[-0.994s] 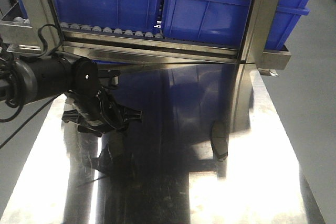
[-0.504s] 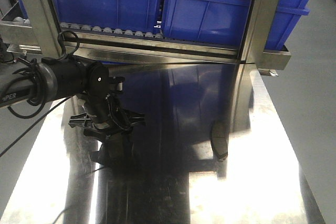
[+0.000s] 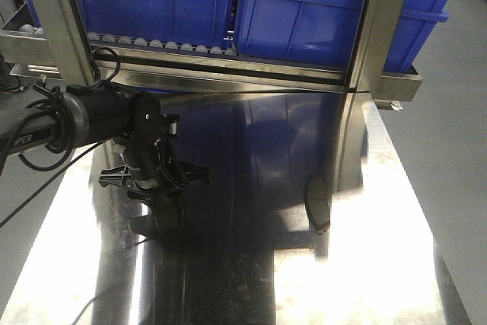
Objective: Move and align brake pads A on conveyor
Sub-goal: 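Lower the left gripper onto the brake pad nearest it and grasp it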
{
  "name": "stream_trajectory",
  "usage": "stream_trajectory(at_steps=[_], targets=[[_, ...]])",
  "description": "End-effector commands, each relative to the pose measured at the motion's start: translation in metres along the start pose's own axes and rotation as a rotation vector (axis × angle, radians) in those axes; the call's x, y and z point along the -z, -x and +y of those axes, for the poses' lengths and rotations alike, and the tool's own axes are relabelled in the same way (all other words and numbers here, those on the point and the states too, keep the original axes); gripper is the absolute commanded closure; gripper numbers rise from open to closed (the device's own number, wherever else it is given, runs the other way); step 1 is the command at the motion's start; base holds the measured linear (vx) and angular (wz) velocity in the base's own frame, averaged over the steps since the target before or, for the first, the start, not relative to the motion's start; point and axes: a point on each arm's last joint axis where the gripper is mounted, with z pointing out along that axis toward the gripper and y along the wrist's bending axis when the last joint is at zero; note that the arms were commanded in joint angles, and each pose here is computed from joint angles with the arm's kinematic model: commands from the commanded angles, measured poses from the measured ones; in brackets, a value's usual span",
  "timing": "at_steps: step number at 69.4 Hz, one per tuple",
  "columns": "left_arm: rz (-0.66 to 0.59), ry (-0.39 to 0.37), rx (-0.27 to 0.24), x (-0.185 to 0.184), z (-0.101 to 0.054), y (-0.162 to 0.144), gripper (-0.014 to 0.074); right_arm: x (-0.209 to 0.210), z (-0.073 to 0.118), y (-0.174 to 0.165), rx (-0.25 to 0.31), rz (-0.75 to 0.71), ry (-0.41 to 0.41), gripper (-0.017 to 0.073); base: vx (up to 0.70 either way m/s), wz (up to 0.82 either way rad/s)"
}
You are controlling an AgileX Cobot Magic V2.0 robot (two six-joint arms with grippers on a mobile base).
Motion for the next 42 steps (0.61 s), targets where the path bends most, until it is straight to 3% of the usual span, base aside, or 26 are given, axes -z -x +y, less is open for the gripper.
stream_trajectory(at_steps=[1,5,19,28,42], targets=[[-0.069,-0.039,0.004,0.021,-0.004,0.006,0.0512,0.001,-0.003,0.015,0.014,-0.091,-0.026,0.0144,0.00,0.00],[-0.075,-0.034,-0.004,0.022,-0.004,0.006,0.0604,0.001,-0.003,0.015,0.014,-0.091,-0.026,0.0144,0.00,0.00],[-0.167,-0.028,-0.045,0.048,-0.002,0.008,0.0601,0.001,-0.003,0.015,0.014,-0.091,-0.026,0.0144,0.00,0.00],[-0.281,-0.028,-0.112,0.080,-0.007,0.001,0.0601,0.001,-0.003,0.015,0.014,-0.091,-0.026,0.0144,0.00,0.00],[-0.477,-0.118,-0.174,0.130,-0.009,-0.027,0.0600,0.001,-0.003,0.015,0.014,-0.091,-0.026,0.0144,0.00,0.00]])
